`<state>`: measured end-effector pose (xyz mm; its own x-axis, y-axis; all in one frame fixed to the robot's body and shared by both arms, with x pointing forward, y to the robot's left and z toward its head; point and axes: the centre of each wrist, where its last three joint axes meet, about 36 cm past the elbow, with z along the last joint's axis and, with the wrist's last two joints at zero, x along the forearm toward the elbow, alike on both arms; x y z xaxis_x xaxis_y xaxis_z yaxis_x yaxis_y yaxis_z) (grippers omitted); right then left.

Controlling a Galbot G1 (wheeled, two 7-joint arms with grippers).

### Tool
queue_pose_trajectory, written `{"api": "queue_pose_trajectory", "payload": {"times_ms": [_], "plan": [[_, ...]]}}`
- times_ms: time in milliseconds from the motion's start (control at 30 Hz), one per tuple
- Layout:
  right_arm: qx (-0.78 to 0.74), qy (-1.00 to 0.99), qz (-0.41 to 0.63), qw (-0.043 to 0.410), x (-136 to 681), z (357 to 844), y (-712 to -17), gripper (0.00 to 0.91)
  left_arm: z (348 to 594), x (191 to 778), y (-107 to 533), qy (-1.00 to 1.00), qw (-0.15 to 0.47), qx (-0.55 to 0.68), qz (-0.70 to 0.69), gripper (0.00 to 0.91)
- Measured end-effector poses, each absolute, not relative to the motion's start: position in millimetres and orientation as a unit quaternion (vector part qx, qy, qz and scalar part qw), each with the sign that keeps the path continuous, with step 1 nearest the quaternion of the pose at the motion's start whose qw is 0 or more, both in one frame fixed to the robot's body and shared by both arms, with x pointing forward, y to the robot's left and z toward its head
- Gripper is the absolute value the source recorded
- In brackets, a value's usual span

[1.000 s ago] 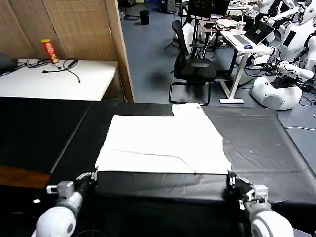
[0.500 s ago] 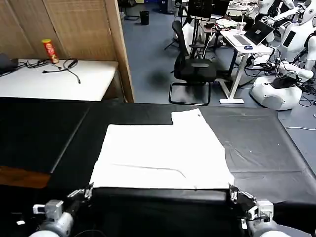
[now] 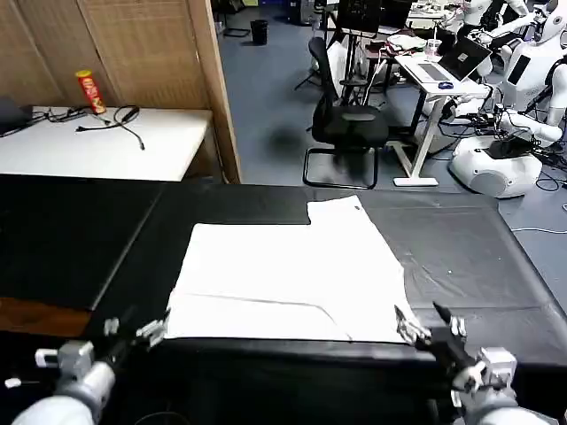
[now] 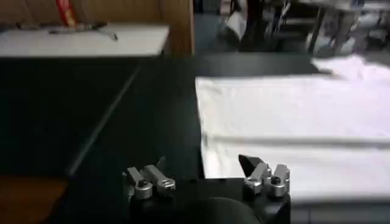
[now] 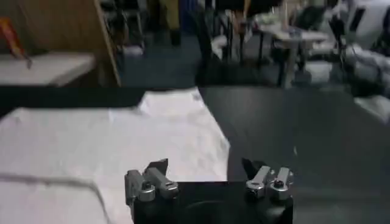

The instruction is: Fold and organize the clothes.

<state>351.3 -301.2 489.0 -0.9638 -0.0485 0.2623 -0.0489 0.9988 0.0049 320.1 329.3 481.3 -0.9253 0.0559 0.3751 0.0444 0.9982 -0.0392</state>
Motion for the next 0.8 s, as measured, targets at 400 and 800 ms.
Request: {"api": "queue_pose_trajectory", "payload": {"times_ms": [400,800], "plan": [[0.022,-0.990,0.012,0.141,525,472,-287,0.878,478,468,353,-0.979,0.201,-0.022,0.034,0.878],[0.012,-0.974,0.009,0.225,631,449,-259,0.878,454,570,354,-0.964,0.262,-0.033,0.031,0.878]]}}
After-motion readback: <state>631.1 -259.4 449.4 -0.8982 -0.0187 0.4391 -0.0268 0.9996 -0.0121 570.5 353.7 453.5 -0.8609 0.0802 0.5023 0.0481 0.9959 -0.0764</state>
